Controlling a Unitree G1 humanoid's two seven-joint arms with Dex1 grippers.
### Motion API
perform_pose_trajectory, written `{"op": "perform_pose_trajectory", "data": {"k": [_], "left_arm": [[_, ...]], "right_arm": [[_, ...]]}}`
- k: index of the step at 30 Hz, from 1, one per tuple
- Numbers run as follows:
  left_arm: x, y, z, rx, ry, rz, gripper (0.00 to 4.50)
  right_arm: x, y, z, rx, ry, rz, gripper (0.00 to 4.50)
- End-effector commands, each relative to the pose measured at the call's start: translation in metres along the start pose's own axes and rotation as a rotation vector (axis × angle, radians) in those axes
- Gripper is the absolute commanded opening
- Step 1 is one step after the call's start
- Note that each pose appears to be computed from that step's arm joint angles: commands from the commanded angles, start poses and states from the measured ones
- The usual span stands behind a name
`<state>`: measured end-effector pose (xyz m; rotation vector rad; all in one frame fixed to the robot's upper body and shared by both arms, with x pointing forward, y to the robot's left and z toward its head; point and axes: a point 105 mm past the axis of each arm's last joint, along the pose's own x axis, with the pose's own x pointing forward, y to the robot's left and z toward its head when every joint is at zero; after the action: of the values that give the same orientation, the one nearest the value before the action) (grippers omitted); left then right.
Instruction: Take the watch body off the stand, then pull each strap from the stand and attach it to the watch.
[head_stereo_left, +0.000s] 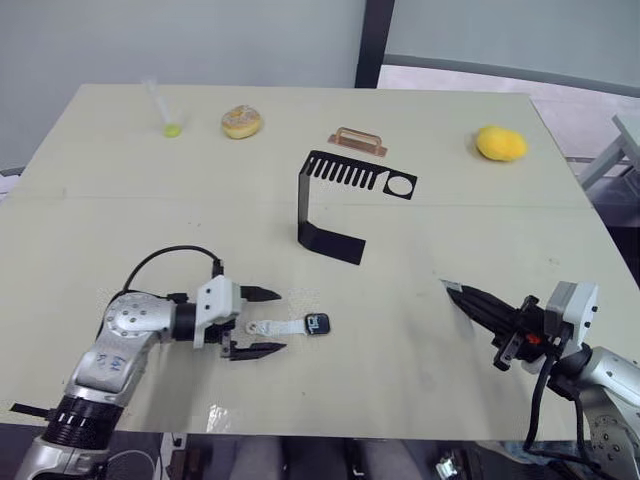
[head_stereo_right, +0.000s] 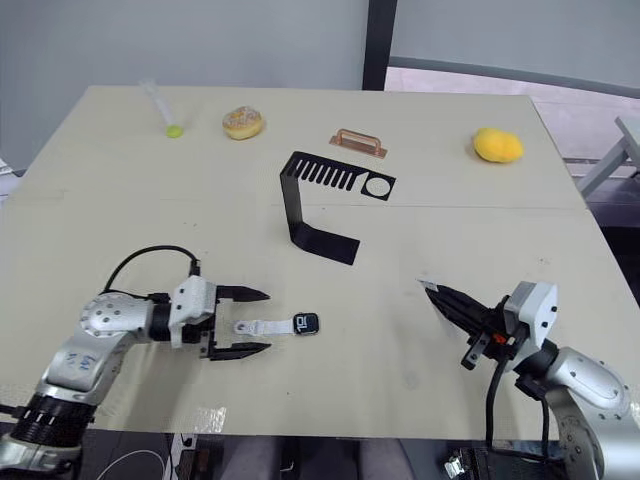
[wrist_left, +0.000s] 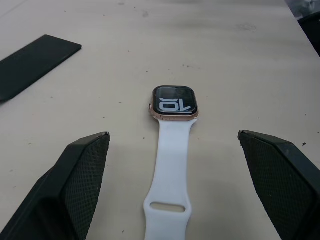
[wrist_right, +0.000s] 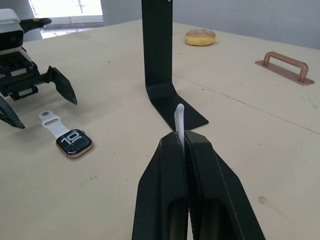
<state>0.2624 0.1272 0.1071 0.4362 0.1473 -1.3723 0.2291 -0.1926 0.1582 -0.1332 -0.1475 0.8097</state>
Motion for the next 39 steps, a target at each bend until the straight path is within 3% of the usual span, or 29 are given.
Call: {"op": "perform_pose_trajectory", "data": {"k": [1,9,23,39], "left_arm": [[0.023,-0.004,0.005,0.018,0.017,-0.031,4.41],[0.062,-0.005,-0.008,0.02,0.082,-0.04,4.41],[0.037,0.009,-0.021,-0.007,0.136,0.021,4.41],[0.058,-0.003,-0.025,-0.014,0.124,-0.031,4.41]], "right_arm": [[0.007,0.008,0.013,-0.026,-0.051,0.034,0.0],[0.022,0.017,0.013,-0.037,-0.054,0.106,0.0],[0.024,0.017,0.012,-0.025,-0.053,0.11,0.0],[0.027,0.019,0.008,-0.02,-0.044,0.122,0.0]]}}
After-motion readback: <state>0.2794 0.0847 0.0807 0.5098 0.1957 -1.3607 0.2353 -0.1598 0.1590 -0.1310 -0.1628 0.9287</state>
